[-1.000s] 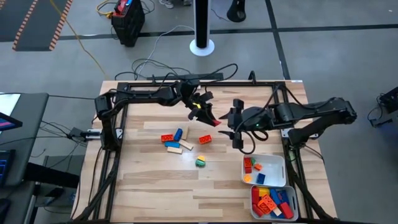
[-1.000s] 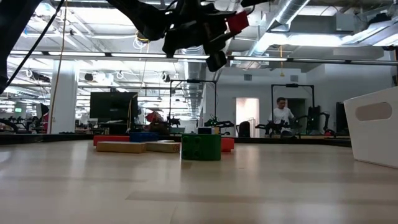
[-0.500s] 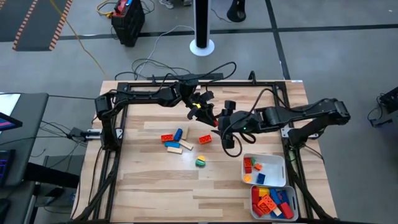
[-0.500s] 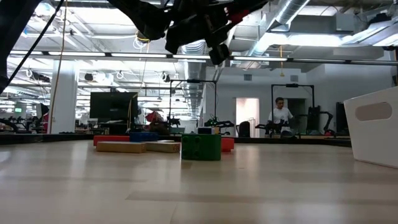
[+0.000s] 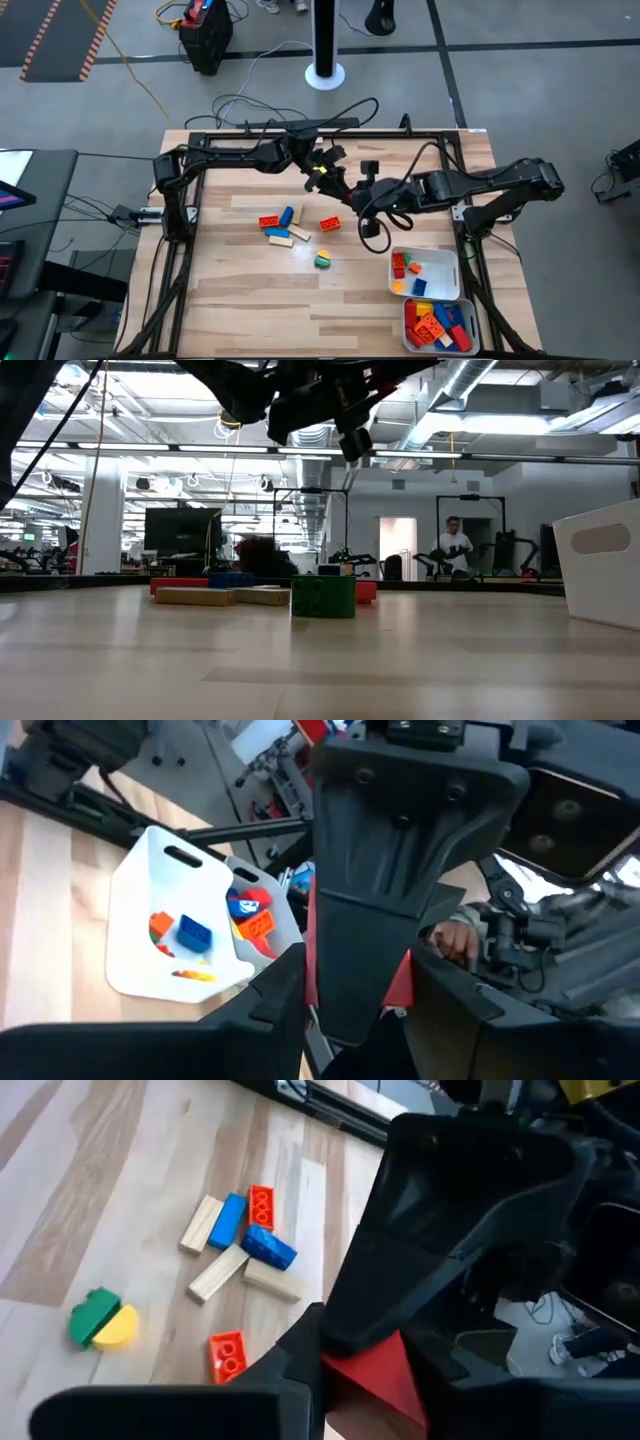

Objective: Sort blocks by size
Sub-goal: Put the small red block into the white bin, then put the big orange game piece into the gray bin

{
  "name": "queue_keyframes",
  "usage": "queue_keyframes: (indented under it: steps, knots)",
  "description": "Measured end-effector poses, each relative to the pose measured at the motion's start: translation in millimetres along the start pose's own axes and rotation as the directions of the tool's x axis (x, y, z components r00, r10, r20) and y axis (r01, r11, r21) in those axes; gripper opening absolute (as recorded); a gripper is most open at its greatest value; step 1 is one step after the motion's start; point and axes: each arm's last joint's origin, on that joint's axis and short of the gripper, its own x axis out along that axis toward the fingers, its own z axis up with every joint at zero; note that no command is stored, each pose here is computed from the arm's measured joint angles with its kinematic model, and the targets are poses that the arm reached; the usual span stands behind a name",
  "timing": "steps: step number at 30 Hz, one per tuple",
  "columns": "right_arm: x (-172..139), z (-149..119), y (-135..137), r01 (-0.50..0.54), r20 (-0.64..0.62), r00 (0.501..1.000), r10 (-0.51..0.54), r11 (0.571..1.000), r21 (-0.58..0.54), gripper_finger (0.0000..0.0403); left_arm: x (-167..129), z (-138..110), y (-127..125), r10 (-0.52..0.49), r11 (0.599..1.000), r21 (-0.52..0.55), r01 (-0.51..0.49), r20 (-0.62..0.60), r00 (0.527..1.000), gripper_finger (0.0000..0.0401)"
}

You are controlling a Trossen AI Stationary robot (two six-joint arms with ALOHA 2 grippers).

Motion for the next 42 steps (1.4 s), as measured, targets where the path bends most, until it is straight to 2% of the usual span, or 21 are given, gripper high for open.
queue_keyframes:
  steps: [3, 7, 11, 13, 16, 18, 21, 23, 26, 29, 32, 35, 37, 39, 41, 42]
  knots:
    - [-2.7, -3.8, 1.2, -0.012, -0.036, 0.999, 0.013, 1.0, 0.029, 0.0103, 0.3, 0.2, 0.7, 0.02, 0.999, -0.028, -0.02, 0.016, 1.0, 0.0149]
    - [-11.0, -10.6, 1.5, -0.038, -0.085, 0.995, 0.049, 0.991, 0.131, 0.0103, -12.7, 5.4, 6.8, 0.046, 0.998, -0.035, -0.045, 0.04, 0.998, 0.02]
    - [-23.4, -12.9, 4.0, -0.123, -0.075, 0.986, 0.15, 0.951, 0.284, 0.0103, -30.1, 9.4, 15.0, 0.072, 0.995, -0.066, -0.069, 0.042, 0.997, 0.0245]
    - [-27.0, -16.1, 7.5, -0.182, -0.092, 0.967, 0.239, 0.893, 0.412, 0.0103, -38.8, 8.6, 21.2, 0.101, 0.991, -0.088, -0.097, 0.034, 0.994, 0.0257]
    - [-28.1, -26.5, 17.3, -0.196, -0.192, 0.897, 0.397, 0.749, 0.633, 0.0103, -50.6, 4.9, 30.2, 0.152, 0.984, -0.097, -0.15, 0.011, 0.988, 0.0263]
    - [-28.9, -35.3, 26.3, -0.149, -0.287, 0.817, 0.5, 0.665, 0.732, 0.0105, -55.6, -1.8, 36.3, 0.196, 0.975, -0.104, -0.197, -0.024, 0.98, 0.0264]
    - [-33.0, -49.5, 45.3, -0.074, -0.413, 0.672, 0.615, 0.61, 0.789, 0.0118, -58.7, -19.1, 44.5, 0.311, 0.943, -0.088, -0.322, -0.112, 0.944, 0.0264]
    - [-34.2, -56.1, 59.7, -0.068, -0.437, 0.613, 0.659, 0.594, 0.801, 0.012, -61.3, -31.2, 48.8, 0.423, 0.897, -0.057, -0.439, -0.18, 0.888, 0.0264]
    - [-34.3, -68.9, 81.6, -0.069, -0.468, 0.55, 0.691, 0.596, 0.8, 0.0109, -65.6, -46.9, 52.3, 0.582, 0.794, 0.003, -0.607, -0.29, 0.76, 0.0265]
    - [-31.3, -82.8, 102.3, -0.09, -0.469, 0.495, 0.731, 0.581, 0.809, 0.0103, -65.5, -59.5, 50.2, 0.65, 0.732, 0.089, -0.676, -0.391, 0.652, 0.0265]
    - [-28.1, -98.2, 113.0, -0.034, -0.506, 0.472, 0.722, 0.588, 0.808, 0.0114, -60.1, -68.0, 41.1, 0.678, 0.704, 0.183, -0.686, -0.46, 0.573, 0.0265]
    - [-25.3, -109.4, 114.4, 0.019, -0.544, 0.45, 0.708, 0.602, 0.798, 0.0163, -50.1, -76.7, 31.2, 0.69, 0.691, 0.26, -0.675, -0.516, 0.508, 0.0265]
    - [-24.8, -110.2, 112.5, 0.01, -0.552, 0.445, 0.706, 0.612, 0.791, 0.0201, -40.2, -83.1, 26.2, 0.682, 0.696, 0.28, -0.661, -0.546, 0.487, 0.0265]
    - [-24.2, -110.7, 109.4, -0.016, -0.548, 0.425, 0.72, 0.612, 0.791, 0.0233, -26.7, -88.6, 20.7, 0.673, 0.706, 0.288, -0.647, -0.557, 0.487, 0.0265]
    - [-25.4, -110.2, 103.0, -0.011, -0.559, 0.405, 0.723, 0.616, 0.788, 0.0254, -11.5, -92.6, 14.9, 0.693, 0.696, 0.329, -0.638, -0.54, 0.478, 0.0265]
    - [-26.6, -108.3, 98.1, -0.001, -0.567, 0.401, 0.72, 0.619, 0.785, 0.026, -3.4, -94.3, 12.1, 0.716, 0.678, 0.361, -0.64, -0.521, 0.465, 0.0265]
